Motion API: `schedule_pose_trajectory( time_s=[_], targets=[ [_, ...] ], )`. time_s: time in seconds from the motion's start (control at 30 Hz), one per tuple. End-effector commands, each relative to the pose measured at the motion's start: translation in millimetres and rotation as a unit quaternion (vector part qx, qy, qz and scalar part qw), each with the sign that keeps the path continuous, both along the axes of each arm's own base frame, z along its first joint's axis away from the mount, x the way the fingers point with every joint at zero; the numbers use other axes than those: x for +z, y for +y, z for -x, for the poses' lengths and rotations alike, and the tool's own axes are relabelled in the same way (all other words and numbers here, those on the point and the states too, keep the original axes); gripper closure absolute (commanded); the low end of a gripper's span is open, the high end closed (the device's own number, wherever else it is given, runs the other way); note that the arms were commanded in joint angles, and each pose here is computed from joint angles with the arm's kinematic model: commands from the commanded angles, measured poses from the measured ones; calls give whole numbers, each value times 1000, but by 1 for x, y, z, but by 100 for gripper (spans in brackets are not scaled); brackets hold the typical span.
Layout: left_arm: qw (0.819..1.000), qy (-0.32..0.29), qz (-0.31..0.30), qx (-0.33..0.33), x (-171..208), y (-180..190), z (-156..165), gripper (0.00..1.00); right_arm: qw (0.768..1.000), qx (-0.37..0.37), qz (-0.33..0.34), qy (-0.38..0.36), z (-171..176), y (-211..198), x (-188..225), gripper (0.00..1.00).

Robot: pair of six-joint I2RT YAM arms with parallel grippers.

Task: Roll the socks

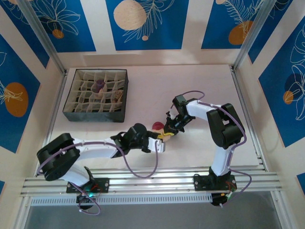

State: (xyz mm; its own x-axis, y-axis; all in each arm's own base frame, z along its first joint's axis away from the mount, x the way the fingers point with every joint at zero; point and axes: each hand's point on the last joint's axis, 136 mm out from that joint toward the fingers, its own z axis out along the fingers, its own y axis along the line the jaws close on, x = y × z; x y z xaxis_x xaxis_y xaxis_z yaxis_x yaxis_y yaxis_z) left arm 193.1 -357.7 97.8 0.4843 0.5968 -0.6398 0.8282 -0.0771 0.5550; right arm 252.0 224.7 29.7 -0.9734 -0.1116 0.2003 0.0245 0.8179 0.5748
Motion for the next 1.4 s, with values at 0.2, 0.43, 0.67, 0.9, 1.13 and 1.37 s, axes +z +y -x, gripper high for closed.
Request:
schedule_pose_trajectory(
  time_s=[0.2, 0.43, 0.67, 0.9, 1.13, 1.37],
  targets=[
    [997, -7, -61, 50, -35, -5, -31, 54, 996, 13, 81, 33, 20, -26, -23, 98],
    [989, -43, -108, 96, -67, 4, -55, 52, 997, 14, 73, 38, 20, -23, -21, 98],
    [978, 8, -149, 148, -103, 20, -67, 58, 998, 20, 49, 37, 26, -18, -16, 94],
    [948, 296, -101, 54, -99, 17, -16, 87, 999, 8, -6, -43, 16, -9, 22, 51],
    [892, 444, -82, 6, -77, 14, 9, 100, 987, -18, -34, -158, 0, -16, 70, 42],
    [853, 518, -61, 3, -61, 6, 5, 100, 986, -31, -45, -158, 3, -20, 60, 40]
  ],
)
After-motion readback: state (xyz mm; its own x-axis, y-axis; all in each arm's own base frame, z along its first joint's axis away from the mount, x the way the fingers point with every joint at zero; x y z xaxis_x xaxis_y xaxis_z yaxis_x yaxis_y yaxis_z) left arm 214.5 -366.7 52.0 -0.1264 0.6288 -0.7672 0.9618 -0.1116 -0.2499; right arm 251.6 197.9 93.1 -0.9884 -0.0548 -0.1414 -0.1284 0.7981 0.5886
